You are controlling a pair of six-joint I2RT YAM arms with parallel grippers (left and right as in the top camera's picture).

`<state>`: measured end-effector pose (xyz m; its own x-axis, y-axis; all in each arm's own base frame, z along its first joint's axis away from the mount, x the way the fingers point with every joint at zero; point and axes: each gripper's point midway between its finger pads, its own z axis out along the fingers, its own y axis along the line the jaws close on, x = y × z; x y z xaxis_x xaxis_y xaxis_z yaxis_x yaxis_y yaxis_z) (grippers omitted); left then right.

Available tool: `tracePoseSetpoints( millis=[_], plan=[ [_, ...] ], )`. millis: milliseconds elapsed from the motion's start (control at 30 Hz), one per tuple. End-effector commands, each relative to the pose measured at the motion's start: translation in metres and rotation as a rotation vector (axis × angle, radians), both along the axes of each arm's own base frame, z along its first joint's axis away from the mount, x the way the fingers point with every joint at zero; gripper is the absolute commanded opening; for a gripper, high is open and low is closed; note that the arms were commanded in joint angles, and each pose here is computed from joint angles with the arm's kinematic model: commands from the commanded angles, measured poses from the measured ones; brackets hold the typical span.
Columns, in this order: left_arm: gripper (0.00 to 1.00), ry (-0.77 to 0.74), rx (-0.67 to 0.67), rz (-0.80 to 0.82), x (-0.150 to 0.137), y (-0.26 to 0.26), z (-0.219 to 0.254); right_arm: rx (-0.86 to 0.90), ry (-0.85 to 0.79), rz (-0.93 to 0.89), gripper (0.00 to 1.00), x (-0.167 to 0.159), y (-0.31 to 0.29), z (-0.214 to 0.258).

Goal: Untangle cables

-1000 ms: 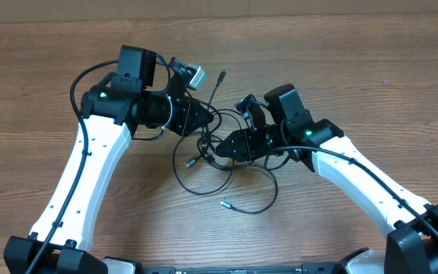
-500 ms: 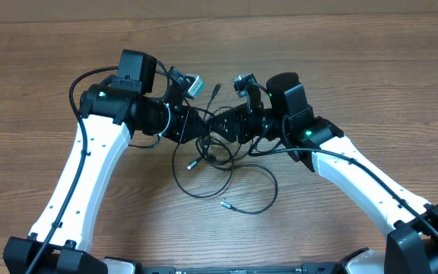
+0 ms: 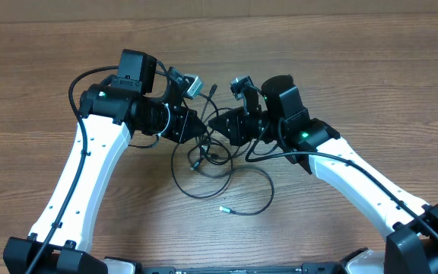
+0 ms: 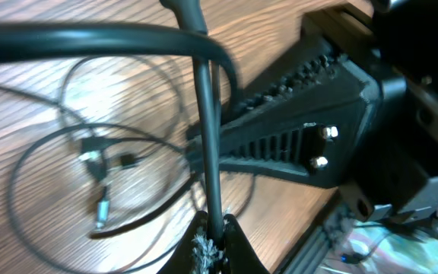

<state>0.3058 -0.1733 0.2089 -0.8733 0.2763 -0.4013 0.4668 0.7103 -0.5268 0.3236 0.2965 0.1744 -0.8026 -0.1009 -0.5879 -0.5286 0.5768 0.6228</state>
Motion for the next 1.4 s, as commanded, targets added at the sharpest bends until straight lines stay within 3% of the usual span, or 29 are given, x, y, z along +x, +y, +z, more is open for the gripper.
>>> tracePoseSetpoints(
  millis=[0, 133, 200, 367, 567, 700, 933, 1100, 1367],
  plan=[
    [0.04, -0.026, 0.123, 0.104, 0.009, 0.019, 0.000, -0.181, 0.041, -0.218, 0.04, 0.019, -0.035, -0.030],
    [0.04, -0.017, 0.231, 0.170, 0.012, 0.039, -0.010, -0.437, 0.232, -0.691, 0.04, 0.028, -0.127, -0.073],
    [0.04, -0.016, 0.285, 0.207, 0.014, 0.050, -0.014, -0.510, 0.303, -0.843, 0.04, 0.023, -0.164, -0.083],
    [0.04, 0.001, 0.419, 0.358, 0.021, 0.099, -0.018, -0.588, 0.433, -1.038, 0.04, 0.014, -0.236, -0.094],
    [0.04, -0.006, 0.423, 0.559, 0.033, 0.162, 0.010, -0.571, 0.550, -1.232, 0.04, 0.009, -0.311, -0.098],
    [0.04, -0.078, 0.396, 0.733, 0.043, 0.212, 0.054, -0.490, 0.629, -1.323, 0.04, 0.004, -0.350, -0.099],
    [0.04, -0.268, 0.323, 0.918, 0.050, 0.261, 0.136, -0.255, 0.681, -1.293, 0.04, 0.005, -0.394, -0.086],
    [0.04, -0.334, 0.259, 0.943, 0.052, 0.260, 0.165, -0.174, 0.651, -1.285, 0.04, 0.004, -0.420, -0.072],
    [0.04, -0.331, 0.141, 0.888, 0.056, 0.240, 0.172, -0.202, 0.650, -1.293, 0.04, -0.003, -0.429, -0.073]
  ],
)
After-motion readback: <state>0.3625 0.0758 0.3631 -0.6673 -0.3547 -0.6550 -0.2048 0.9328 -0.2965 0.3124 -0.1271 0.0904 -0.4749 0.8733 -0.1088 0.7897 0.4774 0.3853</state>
